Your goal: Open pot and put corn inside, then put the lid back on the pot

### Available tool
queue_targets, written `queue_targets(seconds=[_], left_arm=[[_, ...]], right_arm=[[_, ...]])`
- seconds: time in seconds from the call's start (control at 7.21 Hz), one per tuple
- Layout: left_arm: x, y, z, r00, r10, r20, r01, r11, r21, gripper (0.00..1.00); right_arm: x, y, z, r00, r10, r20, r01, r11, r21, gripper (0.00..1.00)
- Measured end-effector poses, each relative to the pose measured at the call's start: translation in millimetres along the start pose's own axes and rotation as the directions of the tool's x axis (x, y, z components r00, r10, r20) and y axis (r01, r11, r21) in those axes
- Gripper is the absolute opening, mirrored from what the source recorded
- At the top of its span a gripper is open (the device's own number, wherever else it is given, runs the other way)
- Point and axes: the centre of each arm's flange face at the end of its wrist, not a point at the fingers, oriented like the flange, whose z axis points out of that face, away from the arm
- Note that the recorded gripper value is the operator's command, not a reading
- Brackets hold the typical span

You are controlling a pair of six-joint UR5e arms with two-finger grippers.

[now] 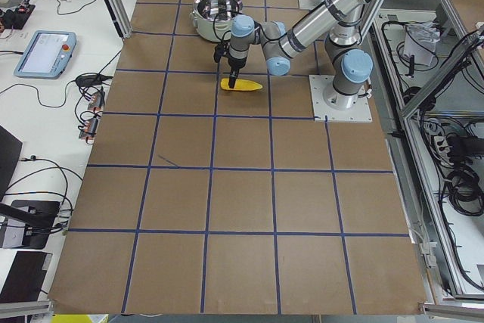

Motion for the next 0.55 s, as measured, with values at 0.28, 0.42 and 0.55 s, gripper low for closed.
queue_targets(seconds=[0.28, 0.42, 0.55], left_arm=[[2.9, 7.6, 6.5, 1.000, -0.007, 0.001, 0.007, 1.000, 0.014, 0.55], [3.9, 11.0, 8.6, 1.000, -0.006, 0.009, 0.005, 0.999, 0.035, 0.29], [4.0, 12.0, 9.0, 1.000, -0.007, 0.014, 0.006, 0.999, 0.048, 0.14]], right_arm=[[0.1, -0.3, 0.3, 1.000, 0.000, 0.000, 0.000, 1.000, 0.000, 0.44], [0.0, -0.4, 0.2, 1.000, 0.000, 0.000, 0.000, 1.000, 0.000, 0.44], [-0.3, -0.4, 0.2, 1.000, -0.001, 0.000, 0.001, 1.000, 0.000, 0.44]])
